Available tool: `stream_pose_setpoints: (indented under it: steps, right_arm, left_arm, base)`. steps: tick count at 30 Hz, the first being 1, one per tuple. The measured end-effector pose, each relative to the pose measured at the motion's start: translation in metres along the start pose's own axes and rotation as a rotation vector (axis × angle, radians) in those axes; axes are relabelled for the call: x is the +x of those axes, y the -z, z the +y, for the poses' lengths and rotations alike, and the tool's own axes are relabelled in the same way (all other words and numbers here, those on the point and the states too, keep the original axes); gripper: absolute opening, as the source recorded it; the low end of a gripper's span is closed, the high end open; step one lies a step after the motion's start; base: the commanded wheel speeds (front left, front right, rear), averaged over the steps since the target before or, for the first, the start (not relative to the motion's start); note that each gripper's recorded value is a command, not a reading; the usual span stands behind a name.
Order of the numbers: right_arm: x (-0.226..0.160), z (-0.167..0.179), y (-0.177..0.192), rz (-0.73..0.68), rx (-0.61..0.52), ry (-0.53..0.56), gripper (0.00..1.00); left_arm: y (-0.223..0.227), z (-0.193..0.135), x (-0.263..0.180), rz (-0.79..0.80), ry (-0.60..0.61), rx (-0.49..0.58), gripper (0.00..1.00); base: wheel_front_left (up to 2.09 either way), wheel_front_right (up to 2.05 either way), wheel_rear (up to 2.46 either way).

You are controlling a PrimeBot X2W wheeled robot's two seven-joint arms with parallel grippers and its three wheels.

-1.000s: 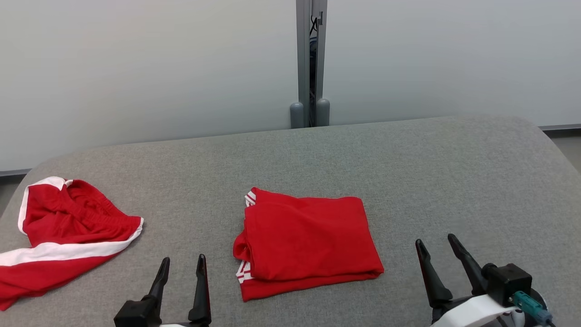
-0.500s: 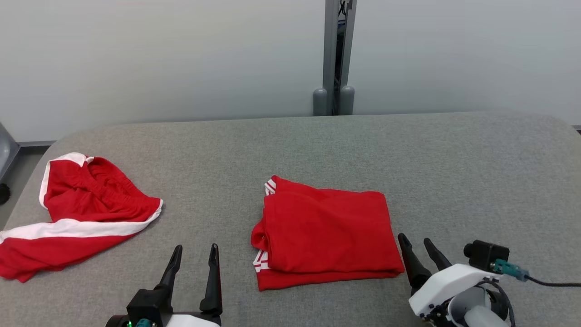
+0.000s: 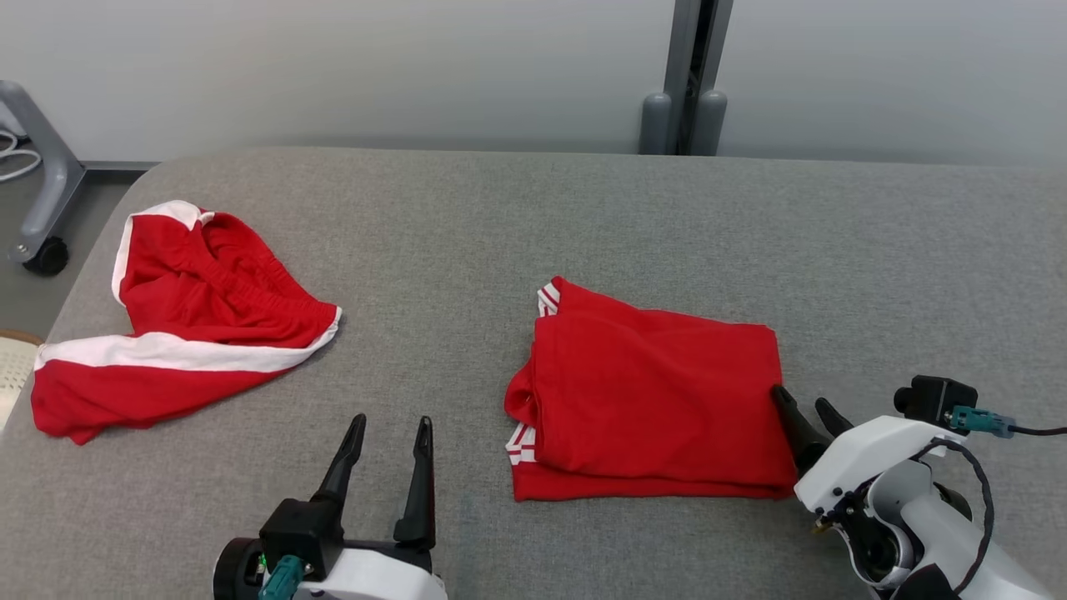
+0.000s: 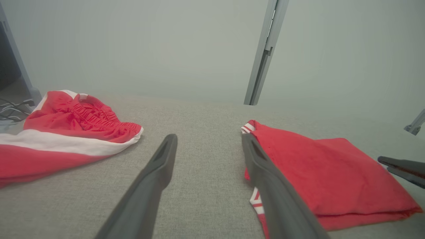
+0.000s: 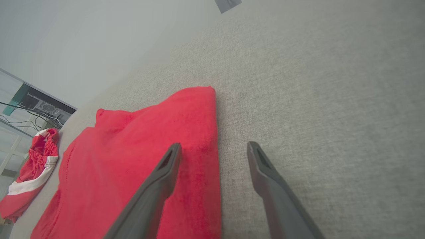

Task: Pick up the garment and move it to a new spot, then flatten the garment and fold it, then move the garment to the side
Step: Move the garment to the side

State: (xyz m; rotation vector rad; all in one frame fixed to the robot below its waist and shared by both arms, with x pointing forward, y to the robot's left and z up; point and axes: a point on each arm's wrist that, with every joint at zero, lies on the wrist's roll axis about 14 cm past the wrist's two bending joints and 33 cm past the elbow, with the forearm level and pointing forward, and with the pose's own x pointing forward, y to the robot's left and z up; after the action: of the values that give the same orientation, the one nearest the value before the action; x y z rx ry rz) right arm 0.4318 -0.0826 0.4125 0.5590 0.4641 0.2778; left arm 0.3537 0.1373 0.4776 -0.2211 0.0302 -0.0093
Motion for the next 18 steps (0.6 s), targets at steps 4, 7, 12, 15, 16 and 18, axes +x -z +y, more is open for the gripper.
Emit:
stream_pose_setpoints:
  steps: [4,7,12,15,16,18]
  right_arm:
    - [0.007,-0.001,0.015,0.059,-0.018,0.0,1.0]
    - [0.009,-0.002,0.025,0.091,-0.02,0.0,1.0]
    - [0.01,0.007,0.032,0.118,-0.024,-0.02,0.44]
    - [0.009,0.009,0.037,0.128,-0.043,-0.028,0.0]
    - [0.008,0.009,0.038,0.126,-0.054,-0.03,0.0]
    - [0.008,0.008,0.036,0.111,-0.072,-0.032,0.0]
  left_arm:
    - [0.002,0.004,0.002,0.007,-0.015,0.002,1.0]
    - [0.003,0.004,0.003,0.011,-0.017,0.0,1.0]
    - [0.004,0.004,0.001,0.015,-0.018,-0.003,1.0]
    - [0.002,0.005,0.0,0.009,-0.021,-0.002,1.0]
    - [0.002,0.006,0.0,0.007,-0.024,-0.002,1.0]
    - [0.001,0.007,-0.001,0.004,-0.028,-0.001,1.0]
  base:
    - [0.0,0.0,0.0]
    - [0.0,0.0,0.0]
    - [0.0,0.0,0.0]
    - [0.0,0.0,0.0]
    - [0.0,0.0,0.0]
    - [0.0,0.0,0.0]
